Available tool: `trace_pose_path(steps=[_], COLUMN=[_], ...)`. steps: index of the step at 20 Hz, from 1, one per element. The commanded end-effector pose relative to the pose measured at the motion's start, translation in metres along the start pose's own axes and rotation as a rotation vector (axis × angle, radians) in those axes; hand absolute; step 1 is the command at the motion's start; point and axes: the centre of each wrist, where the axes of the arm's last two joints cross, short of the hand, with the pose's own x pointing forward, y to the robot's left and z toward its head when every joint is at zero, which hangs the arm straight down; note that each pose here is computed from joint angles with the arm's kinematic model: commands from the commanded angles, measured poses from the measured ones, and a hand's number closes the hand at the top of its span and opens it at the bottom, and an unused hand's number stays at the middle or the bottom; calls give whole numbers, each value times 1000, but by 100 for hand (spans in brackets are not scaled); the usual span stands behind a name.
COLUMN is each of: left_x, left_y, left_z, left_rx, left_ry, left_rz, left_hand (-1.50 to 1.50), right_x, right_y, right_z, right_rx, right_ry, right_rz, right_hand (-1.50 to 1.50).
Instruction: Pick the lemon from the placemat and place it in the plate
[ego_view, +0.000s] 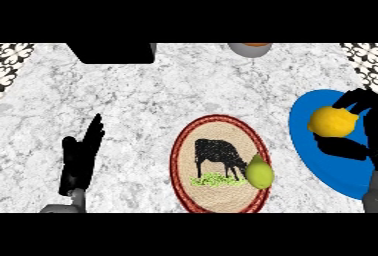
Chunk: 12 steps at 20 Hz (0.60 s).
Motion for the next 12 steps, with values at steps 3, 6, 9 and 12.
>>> trace_pose_path(steps=[3,6,9,12], left_x=[14,13,-2,6], left_y=[18,-12,9,2], left_z=[-14,-10,5,7], left_rx=[-11,-4,-17,-10], left_ry=[-2,-12,-8,-12], left_rz=[-2,-13,-6,17], left_hand=[0,0,0,0], right_x=[-52,-73,-101,-110], right_y=[-7,4,17,22], right_z=[-27,-24,-44,-55], right_rx=[-1,19,33,89], right_ry=[97,112,127,160], right_rz=[38,33,51,74], right_hand=[150,150,150,150])
